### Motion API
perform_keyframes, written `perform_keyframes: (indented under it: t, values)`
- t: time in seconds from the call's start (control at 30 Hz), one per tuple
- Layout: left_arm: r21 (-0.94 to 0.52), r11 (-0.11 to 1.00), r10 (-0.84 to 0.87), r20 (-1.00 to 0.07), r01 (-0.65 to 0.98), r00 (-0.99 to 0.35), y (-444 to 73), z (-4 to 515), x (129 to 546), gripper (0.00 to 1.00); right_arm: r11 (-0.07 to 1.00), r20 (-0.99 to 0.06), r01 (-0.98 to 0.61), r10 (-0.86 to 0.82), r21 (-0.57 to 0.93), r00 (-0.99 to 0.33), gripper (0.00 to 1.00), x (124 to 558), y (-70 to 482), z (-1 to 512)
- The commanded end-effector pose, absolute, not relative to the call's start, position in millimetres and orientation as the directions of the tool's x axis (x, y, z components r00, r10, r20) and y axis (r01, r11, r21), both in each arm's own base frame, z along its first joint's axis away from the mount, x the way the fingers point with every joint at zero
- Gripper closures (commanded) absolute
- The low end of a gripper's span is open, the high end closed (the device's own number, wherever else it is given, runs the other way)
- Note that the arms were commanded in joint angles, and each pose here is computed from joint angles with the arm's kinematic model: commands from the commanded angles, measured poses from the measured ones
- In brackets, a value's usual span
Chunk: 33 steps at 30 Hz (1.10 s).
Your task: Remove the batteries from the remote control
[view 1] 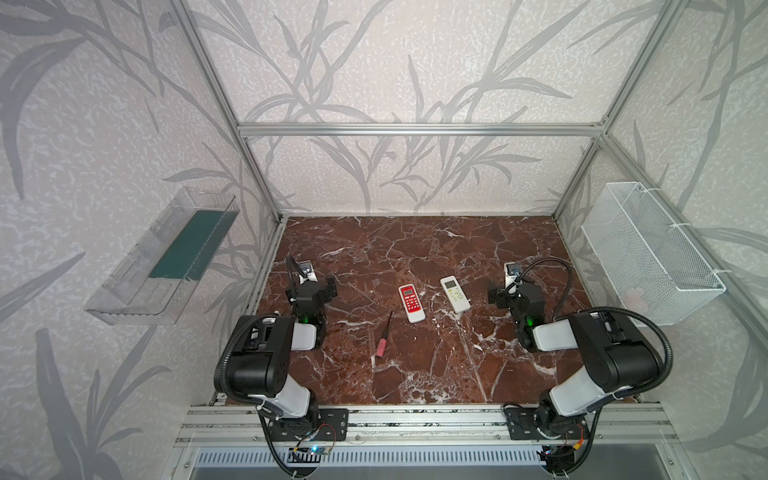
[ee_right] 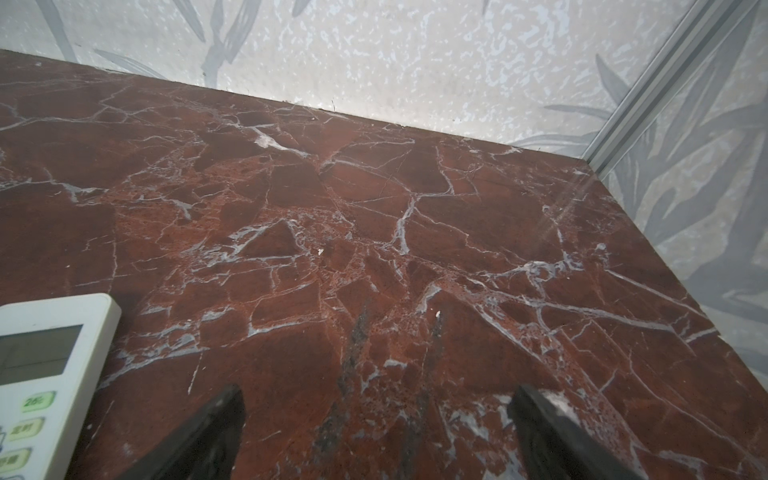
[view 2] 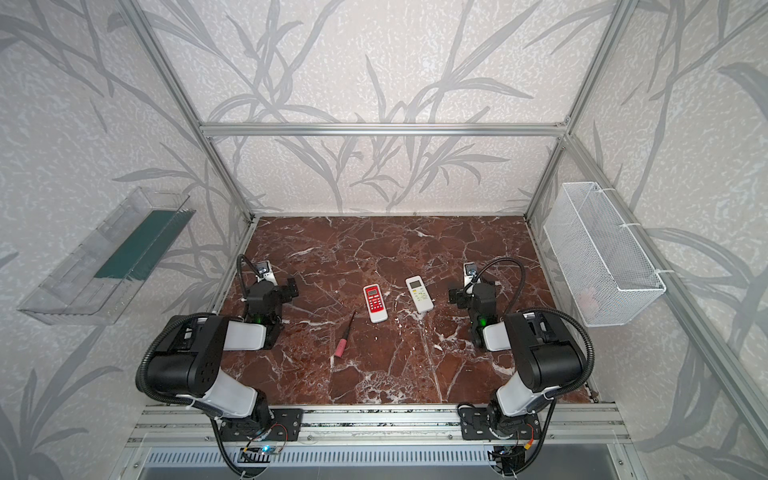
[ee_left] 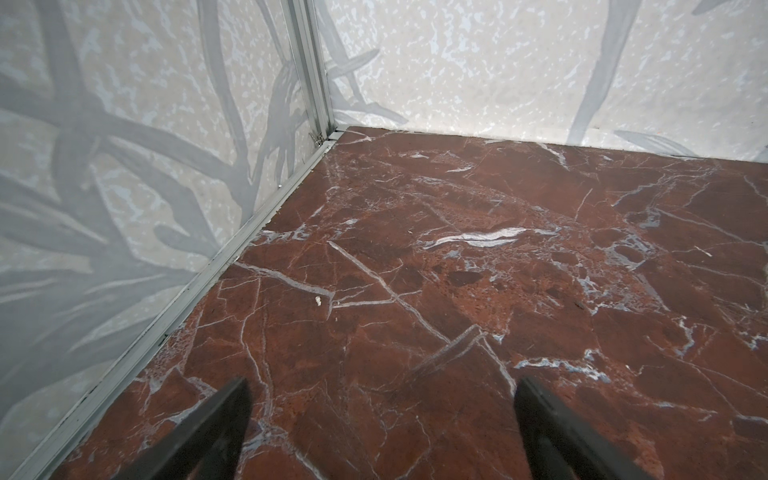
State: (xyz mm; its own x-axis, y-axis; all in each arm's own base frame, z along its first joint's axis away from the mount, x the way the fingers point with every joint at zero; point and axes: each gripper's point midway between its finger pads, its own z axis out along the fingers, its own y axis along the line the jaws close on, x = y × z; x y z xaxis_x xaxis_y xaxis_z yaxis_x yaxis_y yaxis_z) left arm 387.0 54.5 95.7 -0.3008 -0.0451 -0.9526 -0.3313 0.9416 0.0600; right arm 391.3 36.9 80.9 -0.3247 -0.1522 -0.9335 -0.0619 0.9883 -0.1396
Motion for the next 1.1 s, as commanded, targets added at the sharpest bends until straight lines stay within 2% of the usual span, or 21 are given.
perform_keyframes:
  t: [0.0, 0.2, 0.4, 0.53, 0.63, 0.73, 0.8, 0.87, 1.0, 1.07]
  values:
    - [0.064, 0.943, -0.036, -0.957, -0.327, -0.289, 53, 99, 390, 0.01, 0.989, -0.948, -0.061, -0.146, -0.134, -0.282, 0.01, 396, 39, 95]
    - [0.064, 0.941, -0.033, -0.96, -0.333, -0.279, 54, 101, 388, 0.01, 0.992, -0.952, -0.042, -0.127, -0.12, -0.277, 0.01, 394, 34, 96]
    - [0.067, 0.936, -0.038, -0.957, -0.346, -0.288, 56, 128, 387, 0.01, 0.993, -0.967, -0.012, -0.12, -0.12, -0.224, 0.01, 383, 29, 118]
    - [0.077, 0.937, -0.034, -0.951, -0.341, -0.308, 55, 154, 390, 0.0, 0.989, -0.948, -0.006, -0.144, -0.148, -0.283, 0.01, 385, 34, 146]
    - [0.06, 0.944, -0.046, -0.95, -0.325, -0.309, 52, 178, 391, 0.01, 0.994, -0.935, -0.026, -0.111, -0.108, -0.336, 0.01, 389, 47, 170]
    - [0.043, 0.946, -0.091, -0.916, -0.322, -0.39, 49, 184, 386, 0.06, 0.982, -0.878, -0.112, -0.187, -0.153, -0.442, 0.04, 385, 89, 181]
    - [0.023, 0.939, -0.143, -0.881, -0.343, -0.45, 49, 186, 380, 0.08, 0.959, -0.831, -0.17, -0.283, -0.229, -0.478, 0.04, 377, 127, 182]
    - [-0.001, 0.937, -0.187, -0.846, -0.348, -0.5, 46, 184, 376, 0.11, 0.939, -0.795, -0.256, -0.333, -0.23, -0.507, 0.04, 365, 169, 177]
    - [-0.097, 0.951, -0.261, -0.761, -0.294, -0.594, 24, 172, 372, 0.16, 0.9, -0.726, -0.432, -0.338, -0.063, -0.599, 0.05, 330, 261, 149]
    - [-0.152, 0.968, -0.246, -0.718, -0.199, -0.651, 3, 164, 371, 0.17, 0.865, -0.674, -0.496, -0.322, 0.076, -0.665, 0.09, 315, 299, 131]
